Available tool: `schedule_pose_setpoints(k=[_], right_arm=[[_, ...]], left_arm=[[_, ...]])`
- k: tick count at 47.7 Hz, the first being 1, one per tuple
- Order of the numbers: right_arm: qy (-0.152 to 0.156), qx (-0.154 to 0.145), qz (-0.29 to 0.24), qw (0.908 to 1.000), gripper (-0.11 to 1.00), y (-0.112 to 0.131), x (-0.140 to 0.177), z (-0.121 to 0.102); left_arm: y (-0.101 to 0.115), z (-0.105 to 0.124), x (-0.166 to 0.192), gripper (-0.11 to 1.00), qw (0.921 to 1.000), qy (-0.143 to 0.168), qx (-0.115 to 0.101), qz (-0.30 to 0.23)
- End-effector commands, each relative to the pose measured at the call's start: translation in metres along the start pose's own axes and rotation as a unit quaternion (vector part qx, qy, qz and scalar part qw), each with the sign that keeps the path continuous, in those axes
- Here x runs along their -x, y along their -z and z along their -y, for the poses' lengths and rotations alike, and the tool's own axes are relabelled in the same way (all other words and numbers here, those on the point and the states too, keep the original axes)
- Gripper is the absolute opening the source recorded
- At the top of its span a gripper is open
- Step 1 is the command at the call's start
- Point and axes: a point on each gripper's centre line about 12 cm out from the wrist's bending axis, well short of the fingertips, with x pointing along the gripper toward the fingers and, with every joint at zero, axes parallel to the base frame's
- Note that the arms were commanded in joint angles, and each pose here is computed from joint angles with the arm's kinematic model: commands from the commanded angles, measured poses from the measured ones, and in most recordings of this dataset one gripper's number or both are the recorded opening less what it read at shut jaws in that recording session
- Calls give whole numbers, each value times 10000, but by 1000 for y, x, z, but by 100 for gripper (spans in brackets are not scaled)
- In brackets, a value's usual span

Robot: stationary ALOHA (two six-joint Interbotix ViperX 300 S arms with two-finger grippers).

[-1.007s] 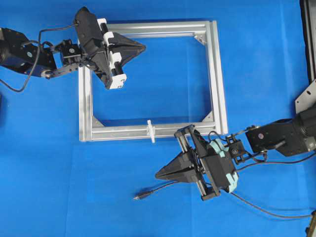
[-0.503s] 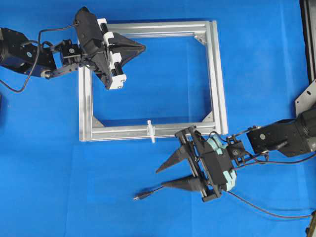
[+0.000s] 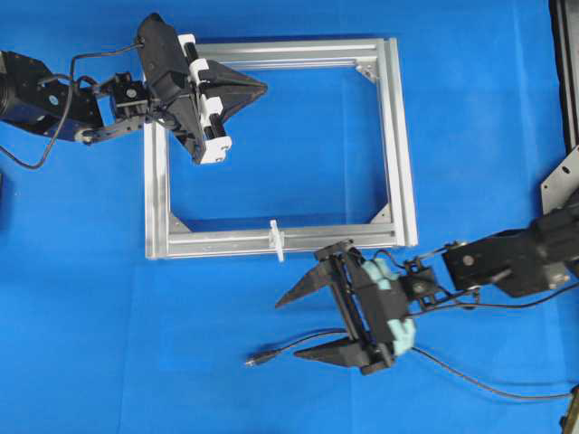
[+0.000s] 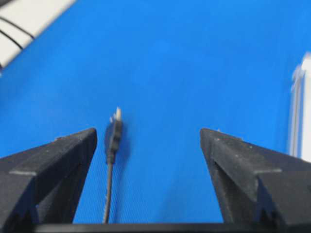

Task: Insert the wire through the string loop located in the center.
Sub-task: 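Open the right gripper and move it over the black USB cable plug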

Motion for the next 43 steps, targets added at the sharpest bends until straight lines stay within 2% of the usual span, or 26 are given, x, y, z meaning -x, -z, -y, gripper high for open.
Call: schedule_pose_setpoints(k=[1, 14, 43], right_arm=[[41, -98, 58, 9999, 76, -1, -9, -2], [312, -404, -276, 9983, 76, 28, -21, 3], [272, -425, -304, 9983, 76, 30, -21, -4]], left_arm=[[-13, 1, 2, 0, 9998, 28, 5, 198], [-12, 1, 2, 0, 9998, 28, 12, 191], [-12, 1, 2, 0, 9998, 28, 12, 191]])
